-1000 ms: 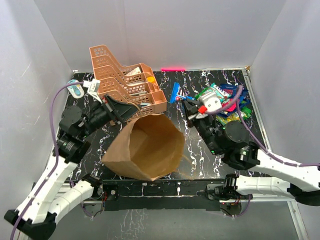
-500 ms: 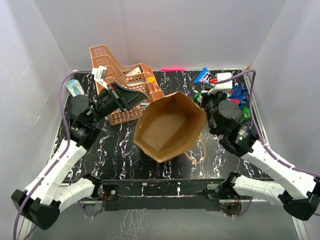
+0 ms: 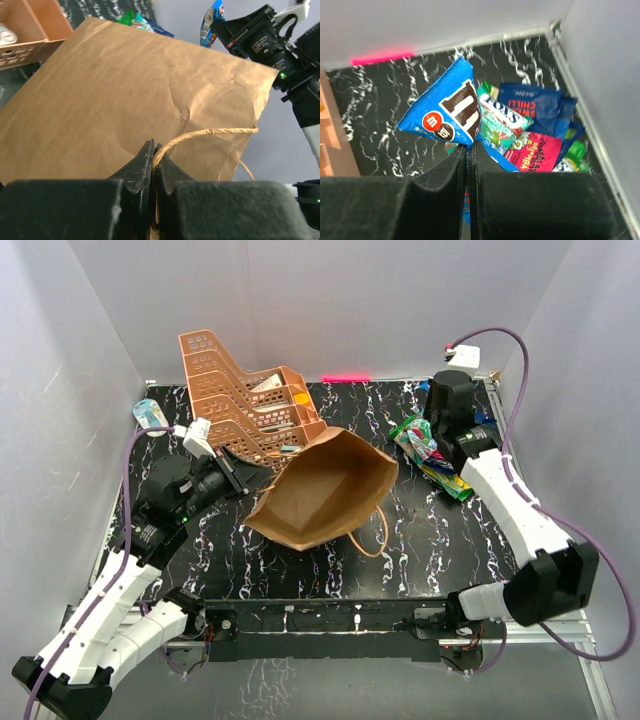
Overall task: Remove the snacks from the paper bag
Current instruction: Place the snack at the center of the board.
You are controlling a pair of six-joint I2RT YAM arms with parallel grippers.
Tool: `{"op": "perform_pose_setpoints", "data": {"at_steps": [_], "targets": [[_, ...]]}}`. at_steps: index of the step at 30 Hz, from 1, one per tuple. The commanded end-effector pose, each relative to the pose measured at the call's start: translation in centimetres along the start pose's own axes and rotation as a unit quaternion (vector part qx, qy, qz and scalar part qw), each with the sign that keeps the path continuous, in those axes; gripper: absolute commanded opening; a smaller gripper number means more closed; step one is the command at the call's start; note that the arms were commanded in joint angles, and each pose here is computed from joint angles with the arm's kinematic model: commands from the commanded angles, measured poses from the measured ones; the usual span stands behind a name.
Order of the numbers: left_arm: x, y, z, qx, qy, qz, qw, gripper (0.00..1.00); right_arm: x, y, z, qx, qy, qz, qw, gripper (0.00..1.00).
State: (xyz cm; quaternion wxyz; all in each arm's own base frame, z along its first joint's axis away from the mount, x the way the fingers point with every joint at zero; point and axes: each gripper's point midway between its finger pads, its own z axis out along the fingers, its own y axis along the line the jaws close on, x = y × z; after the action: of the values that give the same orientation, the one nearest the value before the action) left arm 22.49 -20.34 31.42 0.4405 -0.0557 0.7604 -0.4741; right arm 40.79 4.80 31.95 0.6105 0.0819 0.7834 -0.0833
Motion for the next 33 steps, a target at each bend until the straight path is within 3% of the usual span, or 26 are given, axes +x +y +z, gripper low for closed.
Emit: {"op": "perform_pose_setpoints", "data": {"at_steps": [1, 6, 11, 19, 25, 30, 33], "targets": [[-2.5, 0.6, -0.7, -0.06, -0.039, 0.008, 0.997, 0.0, 3.6, -1.1, 3.8, -0.041, 0.093, 0.109, 0.989, 0.08], [-5.4, 0.8, -1.0, -0.11, -0.084, 0.01, 0.99, 0.0, 8.0, -4.7, 7.6, 0.031, 0.143, 0.191, 0.971, 0.08], [-6.7, 0.2, -0.9, -0.116, -0.107, -0.015, 0.987, 0.0, 10.0, -7.6, 9.5, 0.105, 0.143, 0.259, 0.949, 0.08], [-7.1, 2.3, -1.5, -0.176, -0.131, -0.061, 0.974, 0.0, 13.0, -10.3, 10.4, 0.205, 0.16, 0.295, 0.919, 0.09], [-8.2, -0.8, 0.1, -0.118, -0.118, -0.048, 0.985, 0.0, 14.5, -10.4, 11.7, 0.214, 0.163, 0.288, 0.919, 0.19], [-8.2, -3.5, 1.2, -0.048, -0.101, -0.047, 0.993, 0.0, 13.9, -9.5, 11.3, 0.18, 0.167, 0.282, 0.927, 0.41], [-8.5, -5.5, 1.9, -0.001, -0.094, -0.044, 0.995, 0.0, 11.5, -9.8, 10.0, 0.158, 0.139, 0.262, 0.942, 0.53]]}}
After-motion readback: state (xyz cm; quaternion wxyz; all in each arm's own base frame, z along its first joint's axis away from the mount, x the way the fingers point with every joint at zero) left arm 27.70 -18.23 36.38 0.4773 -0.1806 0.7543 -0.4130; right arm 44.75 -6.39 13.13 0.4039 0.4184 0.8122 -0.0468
